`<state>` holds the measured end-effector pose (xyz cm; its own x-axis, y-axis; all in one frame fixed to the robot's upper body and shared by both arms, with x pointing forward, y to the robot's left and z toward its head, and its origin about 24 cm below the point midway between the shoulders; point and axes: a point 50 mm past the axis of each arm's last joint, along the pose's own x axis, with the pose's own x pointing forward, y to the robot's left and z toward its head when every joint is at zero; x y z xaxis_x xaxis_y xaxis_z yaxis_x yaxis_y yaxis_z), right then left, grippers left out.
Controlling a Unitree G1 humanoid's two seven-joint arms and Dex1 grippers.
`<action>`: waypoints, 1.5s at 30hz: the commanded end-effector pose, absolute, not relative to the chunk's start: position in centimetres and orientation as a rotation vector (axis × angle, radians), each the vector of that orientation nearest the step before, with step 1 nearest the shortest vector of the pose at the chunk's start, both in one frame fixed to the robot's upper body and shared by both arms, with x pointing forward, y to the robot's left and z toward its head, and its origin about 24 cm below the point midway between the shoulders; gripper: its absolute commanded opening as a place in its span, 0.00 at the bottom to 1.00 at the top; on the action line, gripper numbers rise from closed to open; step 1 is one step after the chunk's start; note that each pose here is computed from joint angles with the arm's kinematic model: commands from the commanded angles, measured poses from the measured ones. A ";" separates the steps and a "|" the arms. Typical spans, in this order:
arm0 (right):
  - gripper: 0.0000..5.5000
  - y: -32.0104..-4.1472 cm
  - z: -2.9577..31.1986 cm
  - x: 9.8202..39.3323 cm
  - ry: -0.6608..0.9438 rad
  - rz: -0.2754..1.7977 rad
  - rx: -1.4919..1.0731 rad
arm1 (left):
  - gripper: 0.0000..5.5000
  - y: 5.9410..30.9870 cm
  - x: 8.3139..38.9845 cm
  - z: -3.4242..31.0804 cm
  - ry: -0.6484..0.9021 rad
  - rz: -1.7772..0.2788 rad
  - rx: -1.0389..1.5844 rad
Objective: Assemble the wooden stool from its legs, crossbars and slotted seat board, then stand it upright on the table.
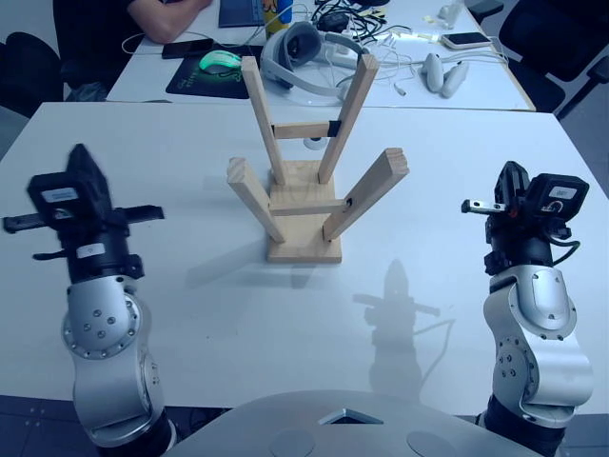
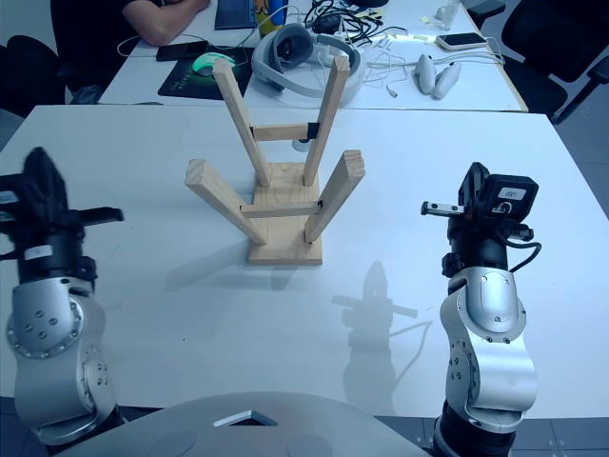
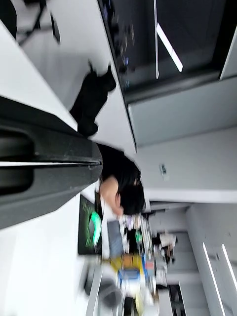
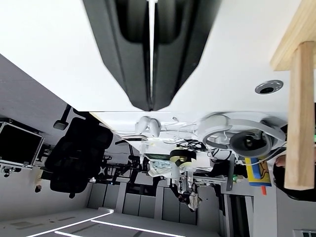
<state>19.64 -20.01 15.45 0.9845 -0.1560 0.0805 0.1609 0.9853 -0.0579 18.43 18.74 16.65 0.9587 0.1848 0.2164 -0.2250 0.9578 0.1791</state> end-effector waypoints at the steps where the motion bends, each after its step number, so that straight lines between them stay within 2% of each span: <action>1: 0.00 -10.2 15.7 17.4 -0.049 0.740 0.045 | 0.00 8.9 17.2 13.2 0.020 -0.647 0.132; 3: 0.00 -9.8 15.1 16.8 -0.006 0.830 0.073 | 0.00 9.1 17.4 13.6 -0.005 -0.667 0.206; 7: 0.00 -11.8 14.3 18.5 0.012 0.631 0.079 | 0.00 11.4 19.0 13.7 0.000 -0.436 0.280; 10: 0.00 -14.8 13.3 19.9 0.063 0.315 0.032 | 0.00 14.8 20.0 12.8 0.072 -0.115 0.281; 14: 0.00 -21.6 13.4 20.4 0.072 -0.198 -0.035 | 0.00 21.5 19.1 14.4 -0.002 0.400 0.296; 16: 0.00 -23.3 13.5 20.1 0.078 -0.330 -0.028 | 0.00 23.4 18.1 15.3 -0.049 0.552 0.314; 18: 0.00 -23.5 13.9 19.9 0.073 -0.362 -0.032 | 0.00 23.4 17.4 16.1 -0.108 0.587 0.321; 20: 0.00 -22.7 14.3 20.0 0.055 -0.338 -0.004 | 0.00 22.7 17.7 16.3 -0.132 0.539 0.316; 22: 0.00 -20.3 16.1 20.6 -0.037 -0.186 -0.006 | 0.00 20.7 18.9 16.2 -0.133 0.364 0.285; 23: 0.00 -17.9 17.2 21.0 -0.097 -0.006 -0.024 | 0.00 18.2 19.8 16.0 -0.139 0.168 0.223; 24: 0.00 -13.8 17.3 21.0 -0.069 0.323 0.046 | 0.00 13.7 20.5 15.7 -0.112 -0.179 0.149; 25: 0.00 -10.1 17.3 19.9 -0.030 0.655 0.096 | 0.00 9.7 20.1 16.1 -0.142 -0.494 0.192; 26: 0.00 -7.4 17.8 18.1 -0.039 0.946 0.090 | 0.00 6.8 19.3 16.3 -0.170 -0.742 0.260; 27: 0.00 -6.4 17.4 17.4 0.026 1.061 0.130 | 0.00 5.1 18.9 15.4 -0.085 -0.893 0.279; 29: 0.00 -7.3 16.6 18.2 0.077 0.989 0.147 | 0.00 5.1 20.5 15.5 -0.062 -0.826 0.315; 31: 0.00 -8.6 15.3 19.2 0.141 0.864 0.140 | 0.00 7.1 21.4 15.1 -0.044 -0.683 0.429; 33: 0.00 -10.5 14.5 20.4 0.156 0.617 0.114 | 0.00 10.1 22.6 15.0 -0.023 -0.447 0.484; 36: 0.00 -17.7 14.5 22.2 0.099 -0.007 0.036 | 0.00 15.8 23.5 16.2 -0.061 0.000 0.509; 39: 0.00 -22.5 15.4 21.4 0.056 -0.316 0.002 | 0.00 20.4 22.0 17.5 -0.121 0.330 0.470; 41: 0.00 -23.3 15.4 20.8 0.069 -0.388 -0.002 | 0.00 22.3 20.4 17.8 -0.146 0.483 0.426; 43: 0.00 -23.0 15.6 20.4 0.084 -0.396 0.007 | 0.00 23.3 19.2 17.8 -0.164 0.565 0.408; 44: 0.00 -22.2 15.7 20.6 0.085 -0.341 0.043 | 0.00 23.2 19.3 17.5 -0.153 0.545 0.393; 45: 0.00 -19.3 15.8 21.5 0.094 -0.121 0.132 | 0.00 21.2 20.5 16.5 -0.118 0.358 0.314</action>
<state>20.54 -23.06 15.42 0.9223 -0.3768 -0.0863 0.3775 0.9260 -0.0081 19.49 23.26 17.62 0.8441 0.4764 0.2461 -0.5353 0.7748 0.3363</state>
